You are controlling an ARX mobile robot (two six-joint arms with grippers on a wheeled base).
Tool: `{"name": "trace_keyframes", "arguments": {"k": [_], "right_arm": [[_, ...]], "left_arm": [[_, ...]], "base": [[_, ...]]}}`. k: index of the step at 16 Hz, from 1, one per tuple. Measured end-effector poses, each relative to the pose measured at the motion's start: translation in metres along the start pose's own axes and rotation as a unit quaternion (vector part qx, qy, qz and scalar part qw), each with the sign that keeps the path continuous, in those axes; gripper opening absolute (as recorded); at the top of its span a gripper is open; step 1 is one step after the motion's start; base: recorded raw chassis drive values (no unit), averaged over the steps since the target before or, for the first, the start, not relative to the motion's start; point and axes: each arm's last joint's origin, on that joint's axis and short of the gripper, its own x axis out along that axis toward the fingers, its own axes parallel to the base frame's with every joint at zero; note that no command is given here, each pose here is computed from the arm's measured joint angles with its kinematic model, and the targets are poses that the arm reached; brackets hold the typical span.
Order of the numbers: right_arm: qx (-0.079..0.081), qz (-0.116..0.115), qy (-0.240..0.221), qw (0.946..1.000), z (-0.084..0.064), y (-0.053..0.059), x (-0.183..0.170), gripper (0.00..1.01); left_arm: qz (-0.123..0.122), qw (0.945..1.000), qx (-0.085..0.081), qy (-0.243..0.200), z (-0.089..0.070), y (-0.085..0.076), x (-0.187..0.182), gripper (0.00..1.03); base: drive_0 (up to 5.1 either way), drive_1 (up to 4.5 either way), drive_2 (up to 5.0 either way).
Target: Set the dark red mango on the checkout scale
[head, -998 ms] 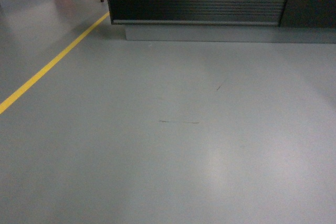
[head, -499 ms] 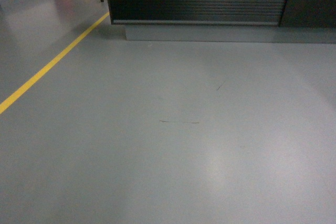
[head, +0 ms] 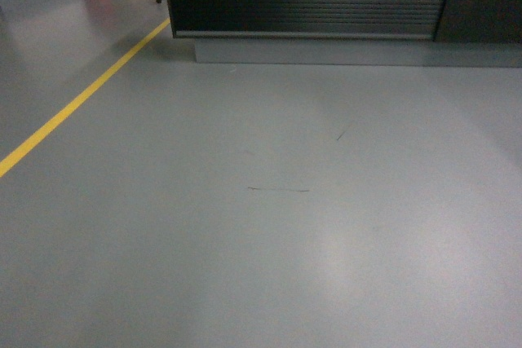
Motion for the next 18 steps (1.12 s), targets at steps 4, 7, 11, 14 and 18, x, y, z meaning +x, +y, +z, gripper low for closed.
{"name": "trace_keyframes", "arguments": {"k": [4, 7, 11, 14, 18], "right_arm": [[0.0, 0.0, 0.0, 1.0, 0.0, 0.0, 0.0, 0.98], [0.0, 0.0, 0.0, 1.0, 0.0, 0.0, 0.0, 0.98], [0.0, 0.0, 0.0, 1.0, 0.0, 0.0, 0.0, 0.98], [0.0, 0.0, 0.0, 1.0, 0.0, 0.0, 0.0, 0.98], [0.0, 0.0, 0.001, 1.0, -0.0001, 0.0, 0.0, 0.98]], "left_arm": [[0.0, 1.0, 0.0, 0.0, 0.0, 0.0, 0.0, 0.98], [0.0, 1.0, 0.0, 0.0, 0.0, 0.0, 0.0, 0.98], [0.0, 1.0, 0.0, 0.0, 0.0, 0.0, 0.0, 0.98], [0.0, 1.0, 0.0, 0.0, 0.0, 0.0, 0.0, 0.98], [0.0, 1.0, 0.0, 0.0, 0.0, 0.0, 0.0, 0.98]], "base": [[0.0, 0.0, 0.0], [0.0, 0.0, 0.0], [0.0, 0.0, 0.0], [0.0, 0.89, -0.9], [0.0, 2.68, -2.7]]}}
